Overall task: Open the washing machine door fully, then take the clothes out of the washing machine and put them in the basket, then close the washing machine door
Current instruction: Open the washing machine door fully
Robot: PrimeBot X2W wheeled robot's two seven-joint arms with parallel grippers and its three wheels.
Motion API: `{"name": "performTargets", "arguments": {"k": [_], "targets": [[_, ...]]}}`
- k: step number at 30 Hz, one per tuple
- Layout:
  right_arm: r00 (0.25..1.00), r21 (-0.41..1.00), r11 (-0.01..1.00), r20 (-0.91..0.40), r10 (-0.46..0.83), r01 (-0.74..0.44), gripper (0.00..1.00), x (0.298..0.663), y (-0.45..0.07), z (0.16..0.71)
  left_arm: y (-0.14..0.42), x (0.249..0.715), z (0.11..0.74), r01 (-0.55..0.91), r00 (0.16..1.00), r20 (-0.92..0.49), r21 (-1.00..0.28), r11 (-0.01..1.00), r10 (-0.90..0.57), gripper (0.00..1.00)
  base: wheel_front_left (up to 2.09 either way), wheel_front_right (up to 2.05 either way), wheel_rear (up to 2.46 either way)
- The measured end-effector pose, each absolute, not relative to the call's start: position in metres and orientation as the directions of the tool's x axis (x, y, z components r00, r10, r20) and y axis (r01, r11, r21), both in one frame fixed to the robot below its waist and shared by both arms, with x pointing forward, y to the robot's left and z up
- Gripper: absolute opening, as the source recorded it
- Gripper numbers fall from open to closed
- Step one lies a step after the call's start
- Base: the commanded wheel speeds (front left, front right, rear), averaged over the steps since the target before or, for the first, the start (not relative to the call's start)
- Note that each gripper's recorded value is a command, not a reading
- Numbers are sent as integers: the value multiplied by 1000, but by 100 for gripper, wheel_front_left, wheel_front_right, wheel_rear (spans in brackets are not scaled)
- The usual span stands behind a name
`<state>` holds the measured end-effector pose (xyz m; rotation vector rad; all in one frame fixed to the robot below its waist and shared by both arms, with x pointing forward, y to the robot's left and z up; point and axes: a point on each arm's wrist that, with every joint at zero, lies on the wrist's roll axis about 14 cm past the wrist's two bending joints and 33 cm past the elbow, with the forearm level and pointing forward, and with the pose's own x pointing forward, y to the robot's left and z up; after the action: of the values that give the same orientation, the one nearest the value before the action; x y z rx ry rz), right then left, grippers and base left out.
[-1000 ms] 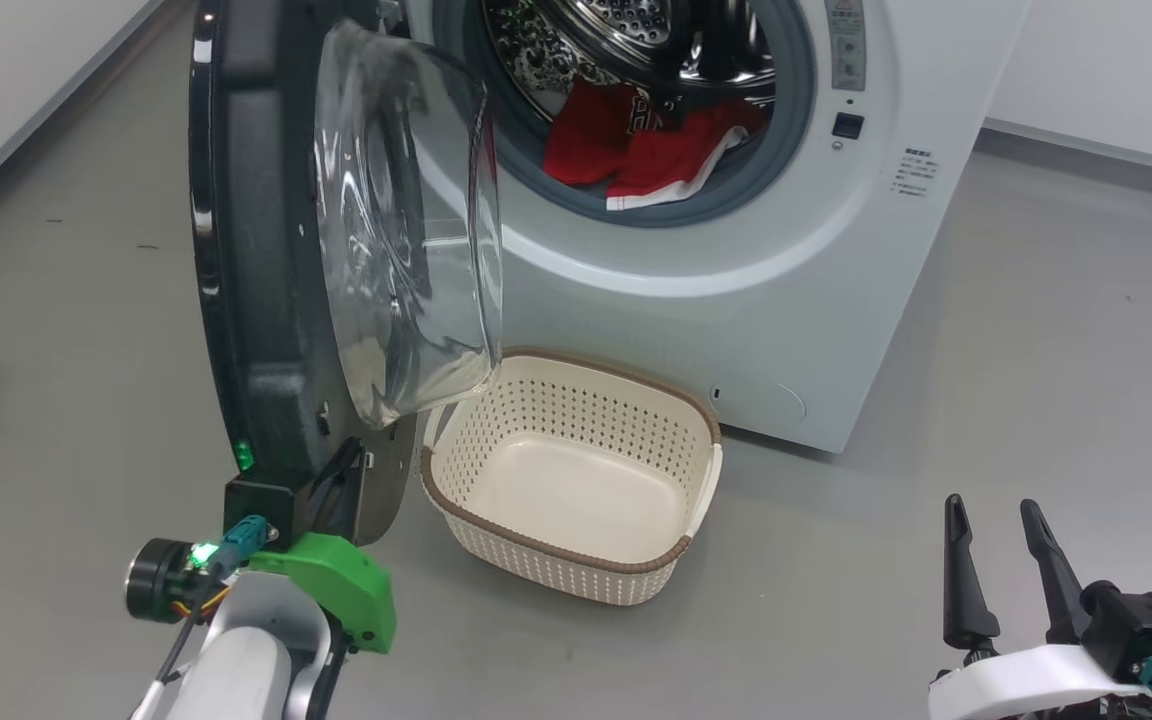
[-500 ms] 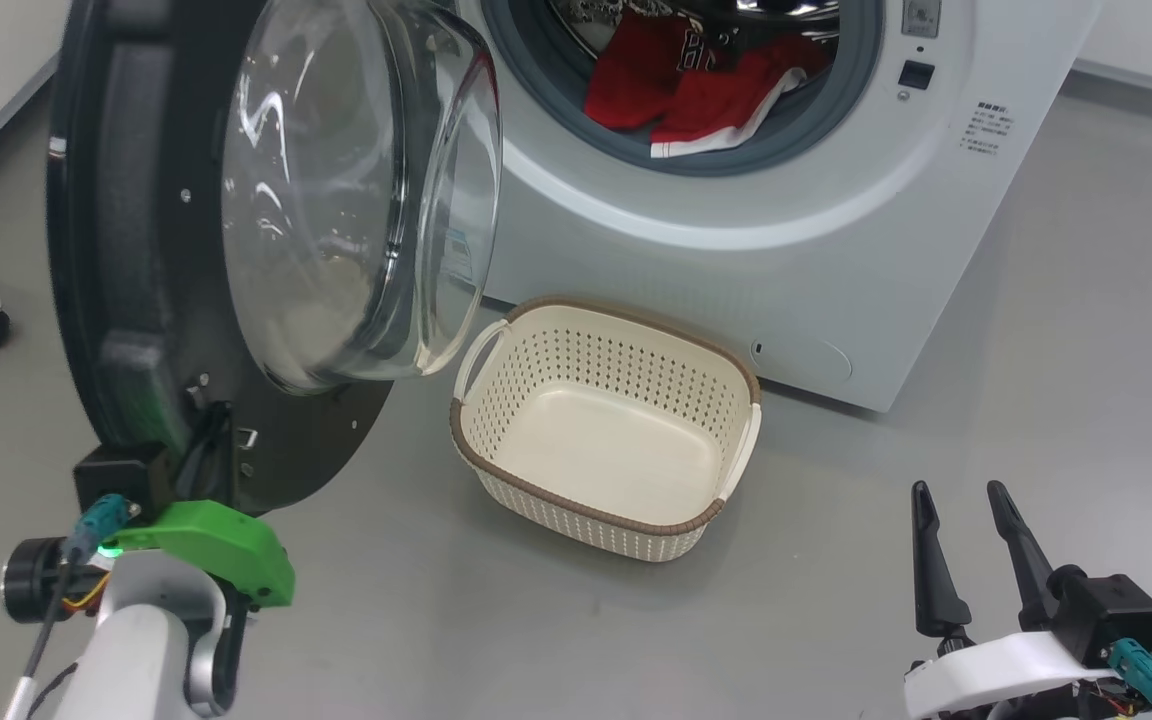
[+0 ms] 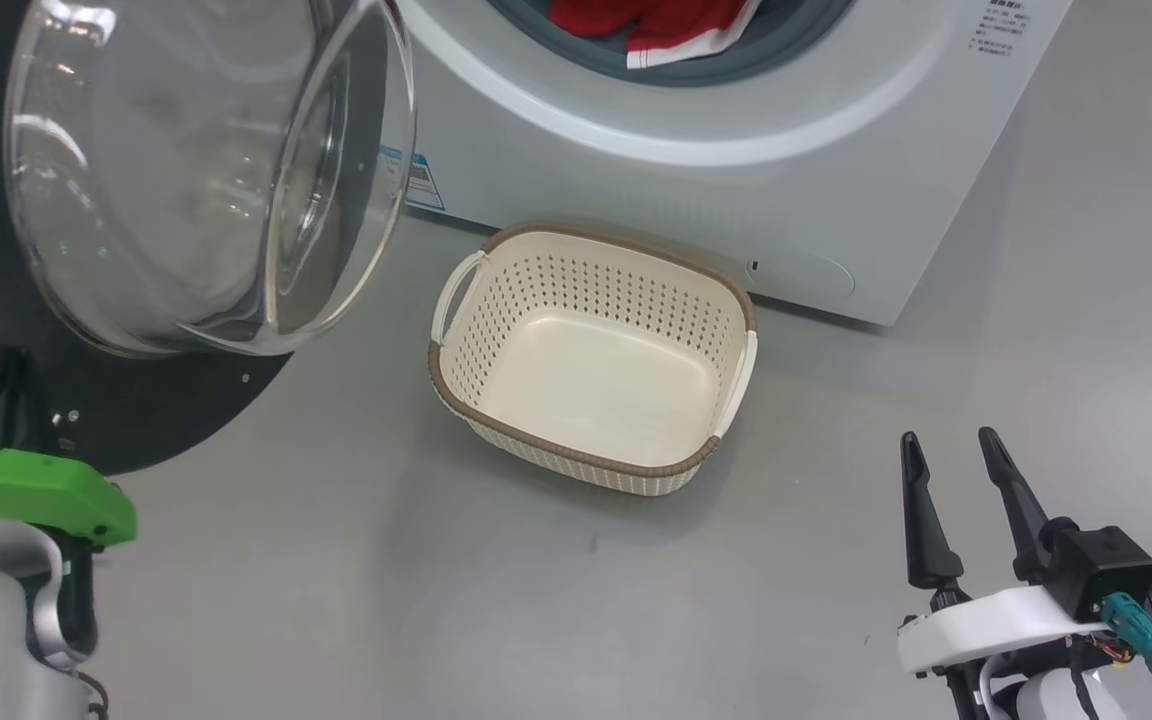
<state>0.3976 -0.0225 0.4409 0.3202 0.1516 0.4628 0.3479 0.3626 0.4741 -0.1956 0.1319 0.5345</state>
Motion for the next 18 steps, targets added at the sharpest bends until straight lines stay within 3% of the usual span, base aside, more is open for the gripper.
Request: {"name": "performTargets", "arguments": {"k": [18], "targets": [[891,330,872,-150,428,-363,100,415,-40,404,419,363,455,-627,769,-237,-98,773,593,0,0,0,0]]}}
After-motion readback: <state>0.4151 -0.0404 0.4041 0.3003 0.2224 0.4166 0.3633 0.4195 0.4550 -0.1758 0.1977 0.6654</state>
